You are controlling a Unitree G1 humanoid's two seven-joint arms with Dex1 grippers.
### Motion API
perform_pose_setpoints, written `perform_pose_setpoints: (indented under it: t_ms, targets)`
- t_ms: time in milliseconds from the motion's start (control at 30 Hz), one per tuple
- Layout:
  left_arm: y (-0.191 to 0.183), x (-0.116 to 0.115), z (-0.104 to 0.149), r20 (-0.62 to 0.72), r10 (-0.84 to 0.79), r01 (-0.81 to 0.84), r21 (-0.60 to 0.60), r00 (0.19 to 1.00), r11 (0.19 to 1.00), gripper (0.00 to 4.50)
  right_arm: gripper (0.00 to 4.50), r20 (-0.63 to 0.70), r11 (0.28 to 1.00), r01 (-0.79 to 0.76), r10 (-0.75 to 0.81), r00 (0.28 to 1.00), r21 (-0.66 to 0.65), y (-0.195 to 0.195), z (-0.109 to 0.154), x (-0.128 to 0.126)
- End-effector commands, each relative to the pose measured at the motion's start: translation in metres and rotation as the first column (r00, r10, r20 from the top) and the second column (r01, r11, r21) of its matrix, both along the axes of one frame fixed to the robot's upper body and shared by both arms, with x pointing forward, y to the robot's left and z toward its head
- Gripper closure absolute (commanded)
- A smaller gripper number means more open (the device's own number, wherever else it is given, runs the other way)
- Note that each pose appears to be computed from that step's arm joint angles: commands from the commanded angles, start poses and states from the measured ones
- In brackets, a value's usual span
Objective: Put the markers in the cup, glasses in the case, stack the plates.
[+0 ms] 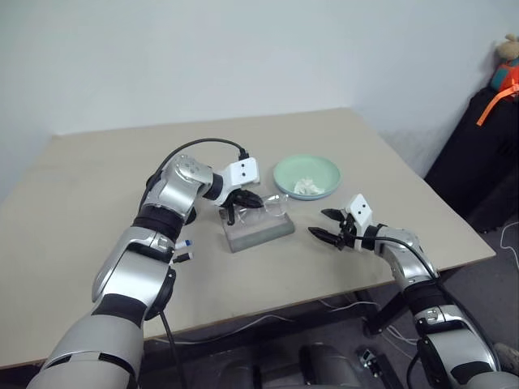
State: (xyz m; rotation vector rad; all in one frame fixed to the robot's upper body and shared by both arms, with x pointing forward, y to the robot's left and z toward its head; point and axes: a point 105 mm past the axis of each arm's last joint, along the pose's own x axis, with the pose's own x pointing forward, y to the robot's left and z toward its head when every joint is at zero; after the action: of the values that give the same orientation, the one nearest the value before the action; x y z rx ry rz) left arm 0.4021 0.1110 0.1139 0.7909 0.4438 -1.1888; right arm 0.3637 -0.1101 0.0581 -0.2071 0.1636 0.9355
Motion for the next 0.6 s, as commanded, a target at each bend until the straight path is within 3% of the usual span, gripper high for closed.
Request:
perform_pose_setpoints:
  t_ms: [33,533,600]
  targets:
    - [-0.003,0.007,0.007,0.078,-0.026,0.021,0.070,0.997,0.997,4.48,1.01,0.070,1.000,-0.004,0.003,0.998,0.012,0.001,0.019,0.005]
    - [0.000,0.009,-0.003,0.087,-0.031,0.020,0.119,0.996,0.993,4.48,1.01,0.070,1.000,-0.003,0.002,0.998,0.014,0.001,0.019,0.005]
    - [-0.004,-0.001,-0.010,-0.011,-0.039,0.040,0.072,0.999,0.997,4.48,1.01,0.066,1.000,-0.007,0.006,0.998,0.015,0.003,0.017,0.003]
